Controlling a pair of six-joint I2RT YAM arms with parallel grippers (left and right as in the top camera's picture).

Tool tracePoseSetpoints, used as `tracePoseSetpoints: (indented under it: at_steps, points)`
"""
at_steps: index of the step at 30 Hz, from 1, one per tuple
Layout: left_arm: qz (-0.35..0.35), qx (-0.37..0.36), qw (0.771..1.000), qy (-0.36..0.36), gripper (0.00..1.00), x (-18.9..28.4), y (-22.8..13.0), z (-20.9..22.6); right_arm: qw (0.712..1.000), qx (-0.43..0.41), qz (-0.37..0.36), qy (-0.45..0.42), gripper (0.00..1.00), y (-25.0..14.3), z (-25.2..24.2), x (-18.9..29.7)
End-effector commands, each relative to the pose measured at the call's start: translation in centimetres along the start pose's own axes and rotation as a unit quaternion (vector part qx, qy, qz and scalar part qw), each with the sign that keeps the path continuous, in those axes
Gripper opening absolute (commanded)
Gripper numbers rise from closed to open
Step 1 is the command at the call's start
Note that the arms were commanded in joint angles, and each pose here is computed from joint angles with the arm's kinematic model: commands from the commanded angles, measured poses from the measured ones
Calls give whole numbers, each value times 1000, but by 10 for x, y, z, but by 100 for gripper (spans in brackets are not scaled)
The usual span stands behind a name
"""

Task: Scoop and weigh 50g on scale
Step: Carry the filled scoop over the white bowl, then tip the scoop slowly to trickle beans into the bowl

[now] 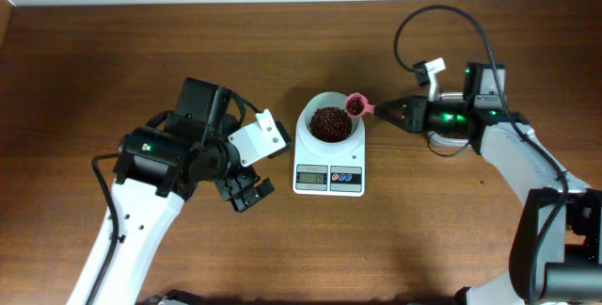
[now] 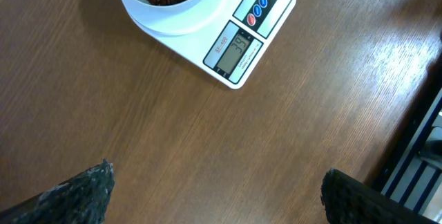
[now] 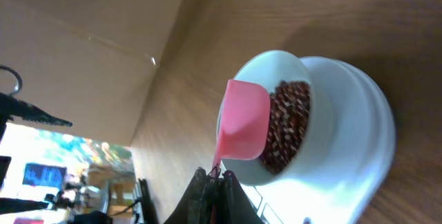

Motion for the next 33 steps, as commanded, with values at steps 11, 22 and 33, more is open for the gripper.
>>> tracePoseSetpoints:
  at_steps: [11,22,33]
  points:
    - [-14,-7,1000,5,99,7,3,0,970,229,45,-63,4,-10,8,-39]
    - [-14,-7,1000,5,99,7,3,0,925,375,60,-22,4,-17,13,-39]
    - [-14,-7,1000,5,99,7,3,0,912,406,60,-22,4,-16,13,-40]
Point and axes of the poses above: each gripper's point midway between its finger pads, its own x axis back along the fingers, its own z axis along the line the jaws close on, y = z × x, the point moved 7 cm from there along x, back along the fingers, and after that the axes turned 4 degrees about x, right-handed, at the moved point
